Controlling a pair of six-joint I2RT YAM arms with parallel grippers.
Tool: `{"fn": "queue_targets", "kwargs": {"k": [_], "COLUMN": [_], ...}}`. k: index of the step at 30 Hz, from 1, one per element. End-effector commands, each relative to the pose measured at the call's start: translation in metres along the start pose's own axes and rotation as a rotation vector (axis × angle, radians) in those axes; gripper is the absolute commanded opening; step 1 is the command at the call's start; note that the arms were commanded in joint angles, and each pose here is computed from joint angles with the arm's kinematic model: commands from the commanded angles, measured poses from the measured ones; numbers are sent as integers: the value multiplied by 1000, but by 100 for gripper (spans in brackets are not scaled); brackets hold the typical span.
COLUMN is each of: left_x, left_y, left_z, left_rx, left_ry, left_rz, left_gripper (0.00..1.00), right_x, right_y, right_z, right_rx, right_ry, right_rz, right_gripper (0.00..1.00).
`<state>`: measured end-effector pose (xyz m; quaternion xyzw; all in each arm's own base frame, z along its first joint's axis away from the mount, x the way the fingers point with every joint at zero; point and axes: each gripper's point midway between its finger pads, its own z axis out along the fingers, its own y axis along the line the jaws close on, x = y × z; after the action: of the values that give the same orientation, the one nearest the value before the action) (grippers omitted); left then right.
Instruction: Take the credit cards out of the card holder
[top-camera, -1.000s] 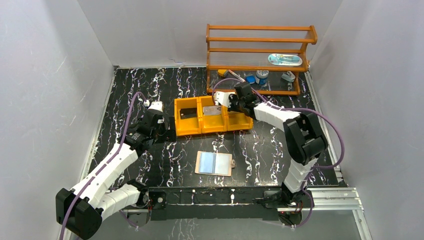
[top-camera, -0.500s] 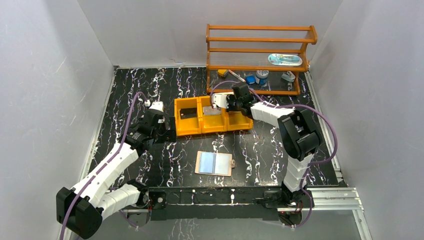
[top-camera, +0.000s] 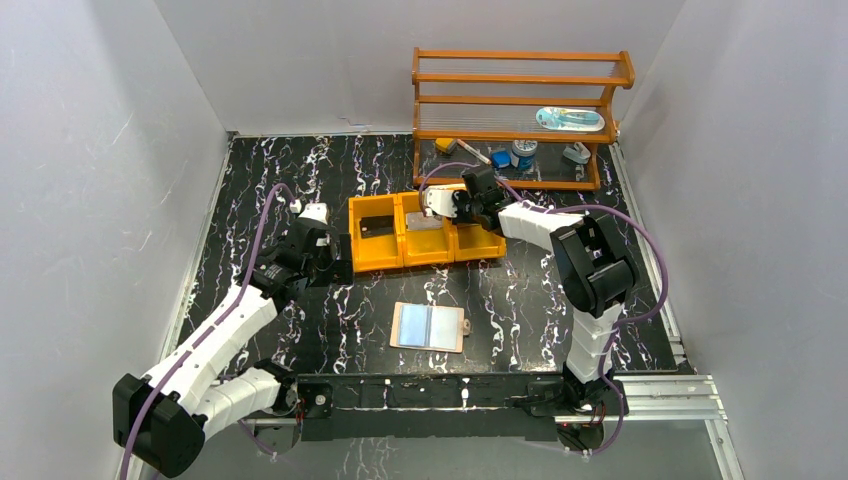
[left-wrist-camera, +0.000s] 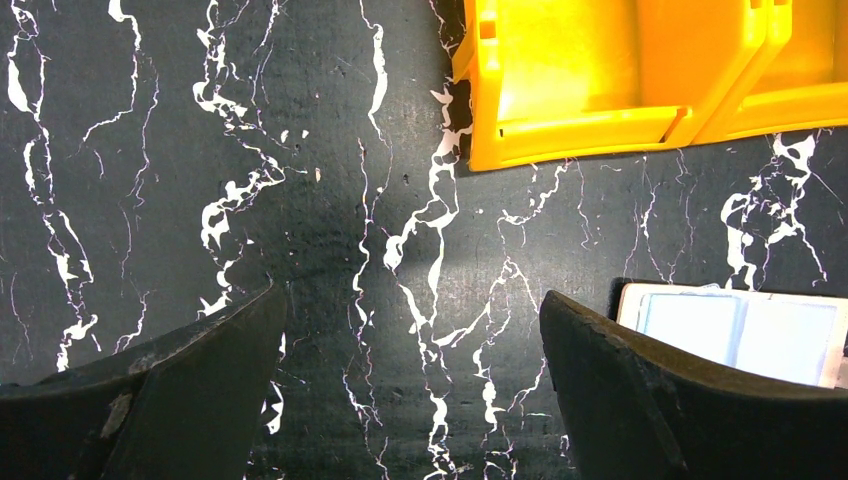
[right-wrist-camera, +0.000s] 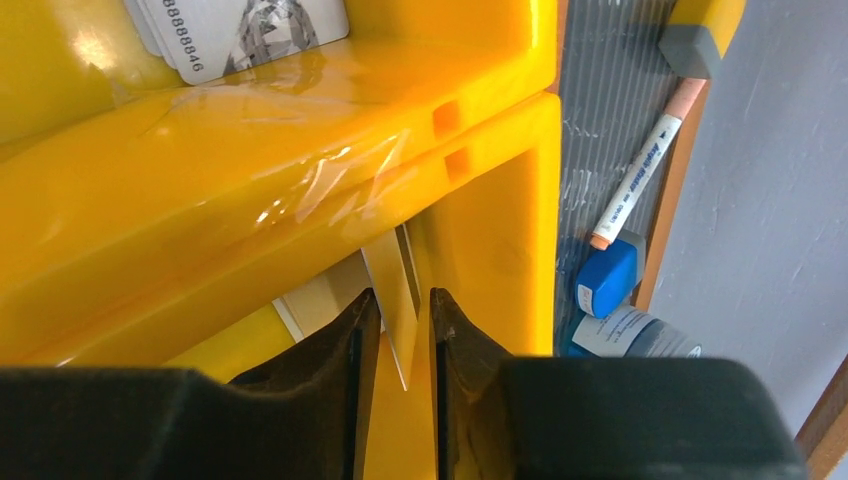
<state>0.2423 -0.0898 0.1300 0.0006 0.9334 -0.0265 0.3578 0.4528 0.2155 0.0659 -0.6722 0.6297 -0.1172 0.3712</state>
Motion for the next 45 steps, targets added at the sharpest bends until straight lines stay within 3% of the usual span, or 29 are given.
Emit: {"fn": "queue_targets", "kwargs": {"k": [1, 4, 22, 27, 33, 35, 38, 42, 45], "left_x": [-4, -4, -2, -1, -1, 0, 2, 3, 3], "left_y": [-2, -1, -4, -3, -4, -4, -5, -6, -5], "left_z": [-1, -1, 1, 1, 2, 2, 4, 5, 5], "left_rx": [9, 8, 19, 18, 19, 21, 25, 22, 19], "left_ry": [-10, -9, 4, 5, 10, 14, 24, 32, 33], "left_rz": [7, 7, 11, 12, 13, 14, 17, 22, 21], "left_gripper": [98, 98, 98, 98, 98, 98, 98, 98, 98], "right_x": [-11, -13, -25, -40, -50, -40, -41, -41, -37], "right_y": [-24, -26, -47, -80, -77, -71, -44, -13, 0], "right_z": [-17, -23, -49, -84, -124, -129, -125, -109, -98], "right_rx": [46, 53, 155, 284, 312, 338, 240, 110, 90], "right_ry": [-24, -38, -97, -169, -256, -212, -145, 2, 86], "right_rz": [36, 52, 223, 487, 905, 1107, 1291, 1439, 1526], "right_gripper": [35, 42, 51, 54, 61, 63, 57, 52, 42]}}
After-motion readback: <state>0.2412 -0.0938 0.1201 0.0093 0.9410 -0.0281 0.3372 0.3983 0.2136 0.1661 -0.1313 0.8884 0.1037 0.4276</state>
